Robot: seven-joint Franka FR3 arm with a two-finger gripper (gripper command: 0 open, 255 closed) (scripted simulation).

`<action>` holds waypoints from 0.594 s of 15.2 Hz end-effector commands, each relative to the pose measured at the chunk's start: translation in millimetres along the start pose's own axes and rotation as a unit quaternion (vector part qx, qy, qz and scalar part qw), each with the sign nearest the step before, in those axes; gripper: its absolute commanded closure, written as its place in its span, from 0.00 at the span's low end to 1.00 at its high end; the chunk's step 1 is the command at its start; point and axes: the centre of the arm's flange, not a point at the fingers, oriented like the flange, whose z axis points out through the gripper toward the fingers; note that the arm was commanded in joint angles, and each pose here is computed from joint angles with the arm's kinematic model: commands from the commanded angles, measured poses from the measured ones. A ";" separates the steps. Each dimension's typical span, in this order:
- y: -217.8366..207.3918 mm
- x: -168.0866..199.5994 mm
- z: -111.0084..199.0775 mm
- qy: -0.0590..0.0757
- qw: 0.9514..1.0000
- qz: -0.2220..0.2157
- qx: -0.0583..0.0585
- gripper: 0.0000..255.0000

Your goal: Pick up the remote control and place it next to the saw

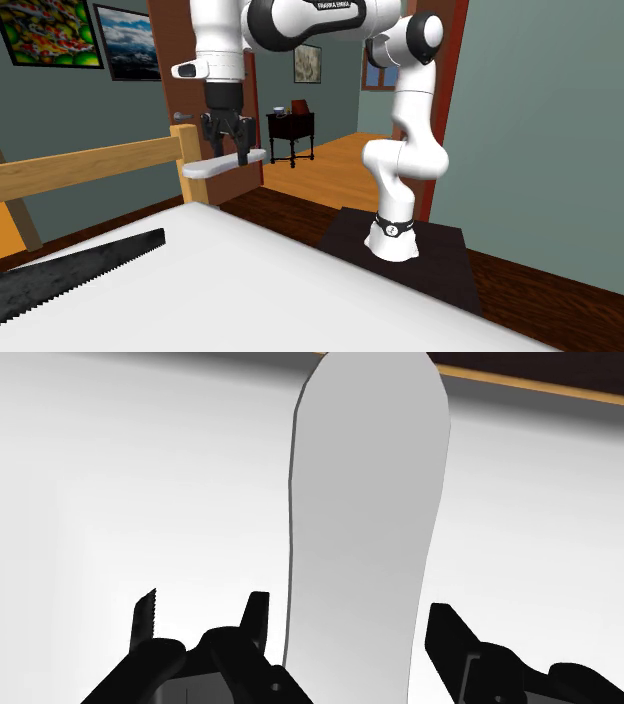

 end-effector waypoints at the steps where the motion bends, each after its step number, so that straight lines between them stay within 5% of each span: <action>1: 25.9 6.0 -0.4 0.000 1.000 -0.001 -0.001 1.00; 9: 127.2 35.6 0.7 0.000 1.000 -0.001 -0.001 1.00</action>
